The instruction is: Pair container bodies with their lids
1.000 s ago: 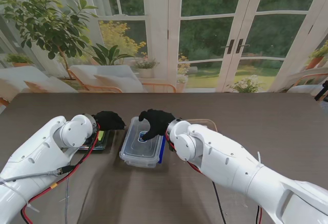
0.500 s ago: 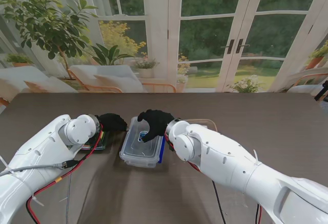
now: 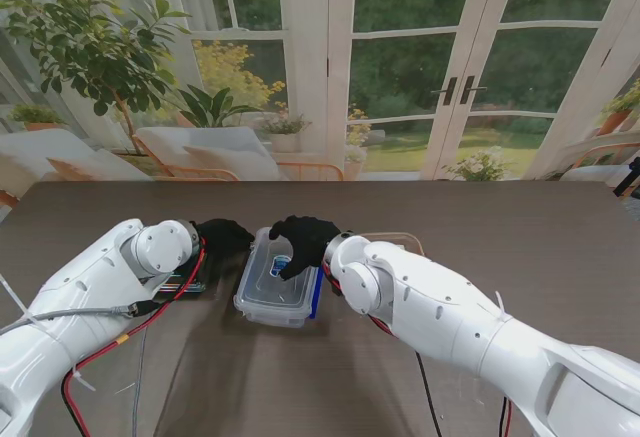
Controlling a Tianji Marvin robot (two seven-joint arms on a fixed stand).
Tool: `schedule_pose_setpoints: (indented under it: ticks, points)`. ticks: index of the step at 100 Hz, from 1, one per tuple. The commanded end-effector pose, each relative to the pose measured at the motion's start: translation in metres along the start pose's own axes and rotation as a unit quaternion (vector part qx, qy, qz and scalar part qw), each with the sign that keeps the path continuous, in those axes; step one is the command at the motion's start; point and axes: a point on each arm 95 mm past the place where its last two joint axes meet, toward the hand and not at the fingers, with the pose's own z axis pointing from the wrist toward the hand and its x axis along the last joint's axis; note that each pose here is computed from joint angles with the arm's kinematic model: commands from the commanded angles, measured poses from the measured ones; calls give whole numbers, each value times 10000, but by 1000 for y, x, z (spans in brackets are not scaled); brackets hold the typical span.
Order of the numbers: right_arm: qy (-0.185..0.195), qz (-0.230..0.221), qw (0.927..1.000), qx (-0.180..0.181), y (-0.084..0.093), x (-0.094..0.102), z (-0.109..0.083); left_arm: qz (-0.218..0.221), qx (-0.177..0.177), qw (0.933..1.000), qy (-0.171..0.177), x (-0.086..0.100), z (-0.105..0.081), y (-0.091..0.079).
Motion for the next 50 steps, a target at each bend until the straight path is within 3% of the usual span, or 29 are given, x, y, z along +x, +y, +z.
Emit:
schedule_pose_setpoints:
  ticks: [1,50]
  points:
    - [20,28,9995,318,-22,1,-3,-121,-174,9997,90,11,5,7]
    - [107,-18,9994,330,-22,3,-3,-248,-272,9993,63,8,3,13]
